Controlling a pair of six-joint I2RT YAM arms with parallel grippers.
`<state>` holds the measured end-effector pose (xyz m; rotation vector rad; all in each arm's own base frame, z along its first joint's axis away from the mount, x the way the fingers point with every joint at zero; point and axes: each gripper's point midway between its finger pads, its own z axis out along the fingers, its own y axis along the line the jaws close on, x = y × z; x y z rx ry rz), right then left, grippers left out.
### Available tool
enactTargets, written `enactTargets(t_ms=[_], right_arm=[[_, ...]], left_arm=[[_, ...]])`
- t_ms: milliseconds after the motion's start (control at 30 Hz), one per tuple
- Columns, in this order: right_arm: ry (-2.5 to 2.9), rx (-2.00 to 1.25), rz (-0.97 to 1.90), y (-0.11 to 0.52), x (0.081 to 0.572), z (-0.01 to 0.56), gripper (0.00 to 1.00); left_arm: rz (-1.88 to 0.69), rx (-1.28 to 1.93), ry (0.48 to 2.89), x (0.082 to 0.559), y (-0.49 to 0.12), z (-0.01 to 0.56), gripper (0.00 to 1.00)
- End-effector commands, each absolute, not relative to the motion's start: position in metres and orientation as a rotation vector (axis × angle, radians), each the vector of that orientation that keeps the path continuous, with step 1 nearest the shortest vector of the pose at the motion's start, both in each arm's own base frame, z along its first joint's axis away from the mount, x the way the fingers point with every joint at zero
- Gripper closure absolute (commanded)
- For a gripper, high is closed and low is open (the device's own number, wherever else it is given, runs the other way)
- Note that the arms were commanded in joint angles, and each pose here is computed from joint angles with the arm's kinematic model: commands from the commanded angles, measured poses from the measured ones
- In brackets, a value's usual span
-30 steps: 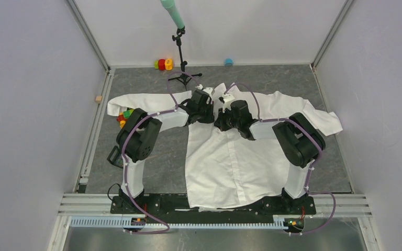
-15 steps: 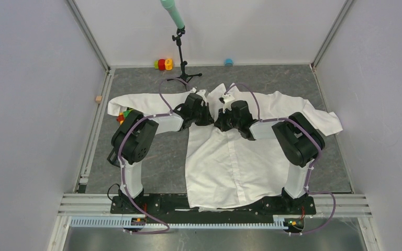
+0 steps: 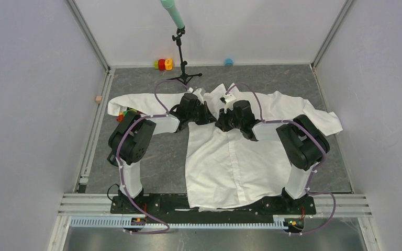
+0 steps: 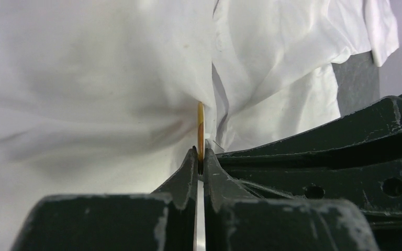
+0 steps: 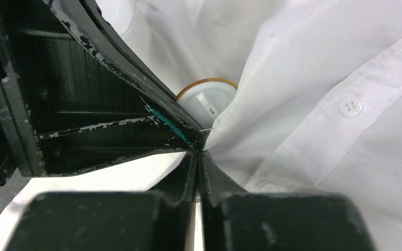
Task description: Pin the brooch onto the clothing
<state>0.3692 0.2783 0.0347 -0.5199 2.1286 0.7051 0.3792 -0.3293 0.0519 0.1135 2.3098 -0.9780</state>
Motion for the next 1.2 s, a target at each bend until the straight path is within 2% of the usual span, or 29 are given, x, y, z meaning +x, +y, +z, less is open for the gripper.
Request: enactTargets(t_ms=[0,100,300,367,433,633,800,1067,1167], right_arm=[[2.051,-0.579,0.732,0.279,0.358,0.071,0.82],[2.015,-0.606,0.712,0.270,0.346,0.092,0.60],[1.894,-0.676,0.697,0.247,0.314,0.143,0.22],[1.842,-0.701,0.715,0.240,0.304,0.157,0.13],[1.775,-0.753,0.774,0.239,0.291,0.172,0.09],[1.621,-0.901,0.955,0.246,0.260,0.200,0.07],[1.526,-0.986,1.105,0.257,0.236,0.219,0.07],[1.475,-1.036,1.178,0.261,0.222,0.231,0.08],[1.474,-1.050,1.230,0.264,0.219,0.232,0.13]], left_arm=[[-1.120,0.116,2.150,0.384,-0.338,0.115,0.98],[-1.149,0.103,2.132,0.381,-0.331,0.130,0.98],[-1.255,0.163,2.171,0.357,-0.325,0.154,0.98],[-1.301,0.211,2.189,0.341,-0.325,0.161,0.98],[-1.329,0.264,2.199,0.324,-0.321,0.169,0.98],[-1.442,0.522,2.186,0.271,-0.312,0.194,0.98],[-1.604,0.773,2.082,0.227,-0.307,0.215,0.98],[-1.742,0.953,1.931,0.195,-0.303,0.233,0.98],[-1.750,0.969,1.919,0.192,-0.303,0.235,0.98]])
